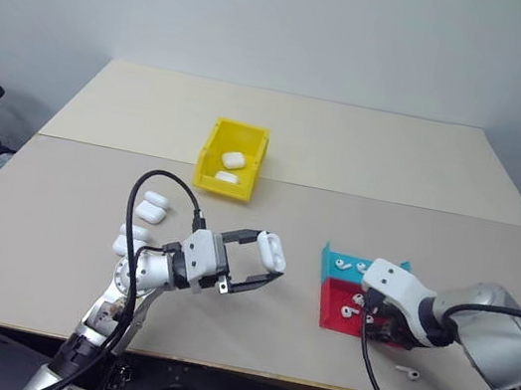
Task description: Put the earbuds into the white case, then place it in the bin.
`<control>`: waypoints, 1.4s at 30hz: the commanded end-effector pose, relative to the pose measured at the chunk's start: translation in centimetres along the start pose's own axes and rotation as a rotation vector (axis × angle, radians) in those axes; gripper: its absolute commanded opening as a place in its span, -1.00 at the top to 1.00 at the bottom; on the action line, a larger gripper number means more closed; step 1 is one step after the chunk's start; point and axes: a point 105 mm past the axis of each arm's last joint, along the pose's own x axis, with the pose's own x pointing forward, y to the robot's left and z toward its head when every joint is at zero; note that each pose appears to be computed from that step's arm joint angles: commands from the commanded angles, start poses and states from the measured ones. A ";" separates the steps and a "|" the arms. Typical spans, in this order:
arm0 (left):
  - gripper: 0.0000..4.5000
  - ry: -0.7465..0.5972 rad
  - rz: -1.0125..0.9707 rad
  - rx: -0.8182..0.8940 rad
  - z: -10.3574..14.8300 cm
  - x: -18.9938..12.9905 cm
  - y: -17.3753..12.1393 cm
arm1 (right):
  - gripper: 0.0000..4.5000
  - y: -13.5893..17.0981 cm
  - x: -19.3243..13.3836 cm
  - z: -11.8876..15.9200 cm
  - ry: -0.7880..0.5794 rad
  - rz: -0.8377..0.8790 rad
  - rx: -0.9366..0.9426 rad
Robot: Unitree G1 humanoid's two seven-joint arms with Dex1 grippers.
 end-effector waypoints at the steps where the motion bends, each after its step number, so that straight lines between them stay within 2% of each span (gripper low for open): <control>1: -0.23 -0.029 0.003 0.036 0.8 0.2 0.0 | -0.06 -0.5 -0.4 0.4 -0.008 -0.027 0.004; 42: -0.23 -0.010 0.017 0.035 0.4 0.3 0.2 | -0.06 -0.7 0.3 -0.5 0.029 -0.029 0.045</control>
